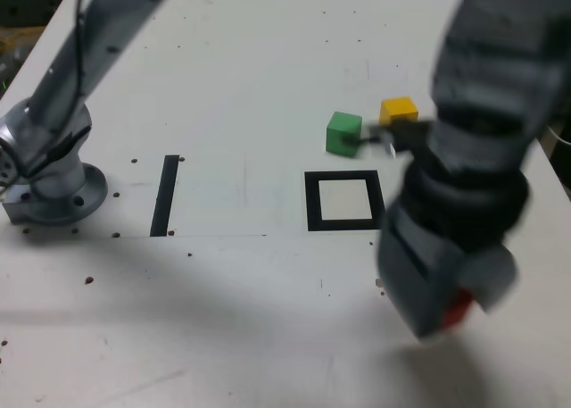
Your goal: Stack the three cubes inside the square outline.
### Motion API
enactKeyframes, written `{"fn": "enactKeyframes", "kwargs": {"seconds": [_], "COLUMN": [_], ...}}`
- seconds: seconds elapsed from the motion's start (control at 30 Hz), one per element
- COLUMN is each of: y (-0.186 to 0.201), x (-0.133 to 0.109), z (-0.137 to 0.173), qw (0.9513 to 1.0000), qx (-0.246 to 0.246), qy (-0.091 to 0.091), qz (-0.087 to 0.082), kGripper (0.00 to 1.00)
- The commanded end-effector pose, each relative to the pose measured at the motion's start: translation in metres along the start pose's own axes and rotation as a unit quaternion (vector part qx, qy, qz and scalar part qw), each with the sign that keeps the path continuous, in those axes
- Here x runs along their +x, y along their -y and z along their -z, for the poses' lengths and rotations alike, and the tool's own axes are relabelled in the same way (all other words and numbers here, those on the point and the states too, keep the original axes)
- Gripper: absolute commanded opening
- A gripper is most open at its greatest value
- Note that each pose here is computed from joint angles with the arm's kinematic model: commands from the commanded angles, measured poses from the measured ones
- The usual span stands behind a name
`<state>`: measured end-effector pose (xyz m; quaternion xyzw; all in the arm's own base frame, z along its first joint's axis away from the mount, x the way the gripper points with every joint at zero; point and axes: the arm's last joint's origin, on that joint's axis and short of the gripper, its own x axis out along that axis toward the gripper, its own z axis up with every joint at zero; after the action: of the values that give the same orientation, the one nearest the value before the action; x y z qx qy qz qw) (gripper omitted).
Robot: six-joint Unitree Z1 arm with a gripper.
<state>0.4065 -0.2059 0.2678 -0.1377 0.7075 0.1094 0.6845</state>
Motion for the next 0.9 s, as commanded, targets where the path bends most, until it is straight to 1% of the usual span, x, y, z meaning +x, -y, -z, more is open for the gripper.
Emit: {"fn": "enactKeyframes", "kwargs": {"seconds": [0.0,0.13,0.23,0.43,0.57,0.67,0.87], "y": [-0.017,-0.048,-0.071,-0.116,-0.150,-0.168,-0.190], "x": [-0.013,-0.023,-0.027,-0.029,-0.026,-0.023,-0.011], "z": [0.006,0.016,0.019,0.014,0.012,0.012,0.014], "qw": [0.9998,0.9984,0.9967,0.9916,0.9898,0.9900,0.9918], "qx": [0.019,0.051,0.072,0.117,0.127,0.128,0.121], "qy": [-0.004,-0.022,-0.034,-0.053,-0.064,-0.060,-0.040], "qz": [-0.001,-0.012,-0.015,-0.010,-0.004,0.001,0.011], "kGripper": [0.15,0.15,0.15,0.15,0.16,0.16,0.16]}}
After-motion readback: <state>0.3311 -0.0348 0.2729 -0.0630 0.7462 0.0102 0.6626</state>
